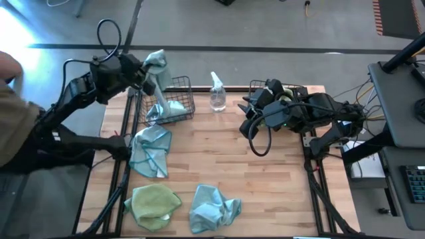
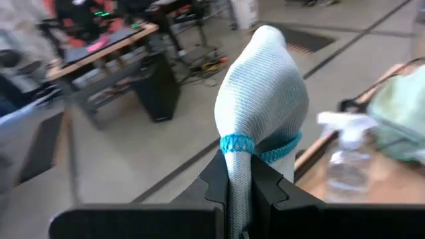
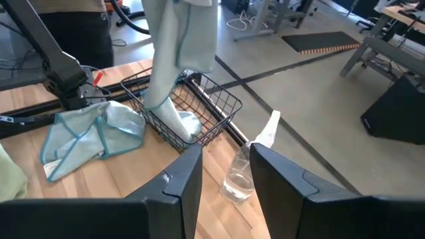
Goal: Sort microfiber towel by color & place in baskets
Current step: Put the blue microfiber cloth into the left wire basket
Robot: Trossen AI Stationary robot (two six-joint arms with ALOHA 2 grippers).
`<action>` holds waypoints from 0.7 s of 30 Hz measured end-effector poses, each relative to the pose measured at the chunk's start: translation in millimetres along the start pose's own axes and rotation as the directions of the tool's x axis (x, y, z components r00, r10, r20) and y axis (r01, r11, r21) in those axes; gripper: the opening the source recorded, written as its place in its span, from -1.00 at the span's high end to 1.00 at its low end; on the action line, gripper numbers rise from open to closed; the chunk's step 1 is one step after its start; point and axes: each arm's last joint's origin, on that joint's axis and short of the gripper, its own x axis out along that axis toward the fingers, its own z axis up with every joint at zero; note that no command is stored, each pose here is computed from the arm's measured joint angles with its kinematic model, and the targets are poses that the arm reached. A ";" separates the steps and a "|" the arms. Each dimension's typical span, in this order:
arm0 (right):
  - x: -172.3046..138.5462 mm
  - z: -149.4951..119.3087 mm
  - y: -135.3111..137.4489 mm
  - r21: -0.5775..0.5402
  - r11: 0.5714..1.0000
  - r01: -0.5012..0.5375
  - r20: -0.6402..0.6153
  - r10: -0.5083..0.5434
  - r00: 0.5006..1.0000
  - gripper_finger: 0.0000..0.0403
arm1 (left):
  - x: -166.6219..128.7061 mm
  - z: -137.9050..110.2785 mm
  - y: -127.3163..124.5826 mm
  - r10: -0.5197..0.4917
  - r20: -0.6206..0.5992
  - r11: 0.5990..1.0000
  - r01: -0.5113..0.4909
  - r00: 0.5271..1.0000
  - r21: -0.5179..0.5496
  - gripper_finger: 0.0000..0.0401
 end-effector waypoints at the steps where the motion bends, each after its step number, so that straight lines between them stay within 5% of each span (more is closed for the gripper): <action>1: 0.0 0.0 0.0 0.000 1.000 0.000 0.000 0.000 1.000 0.40 | -1.0 -1.4 1.3 0.031 -0.013 1.000 -0.031 0.999 0.008 0.98; 6: 0.0 0.0 0.0 0.000 1.000 0.000 0.000 0.000 1.000 0.42 | -5.3 -8.8 8.0 0.198 -0.076 0.980 -0.196 0.977 0.038 0.98; 15: 0.3 -0.1 0.2 -0.001 1.000 0.000 -0.001 0.000 1.000 0.42 | -4.2 -9.5 6.5 0.176 -0.084 0.984 -0.176 0.981 0.007 0.97; 21: 2.1 -0.8 1.8 -0.006 1.000 0.002 -0.005 -0.002 1.000 0.46 | 1.2 -9.5 3.2 0.173 -0.098 0.985 -0.173 0.980 0.007 0.79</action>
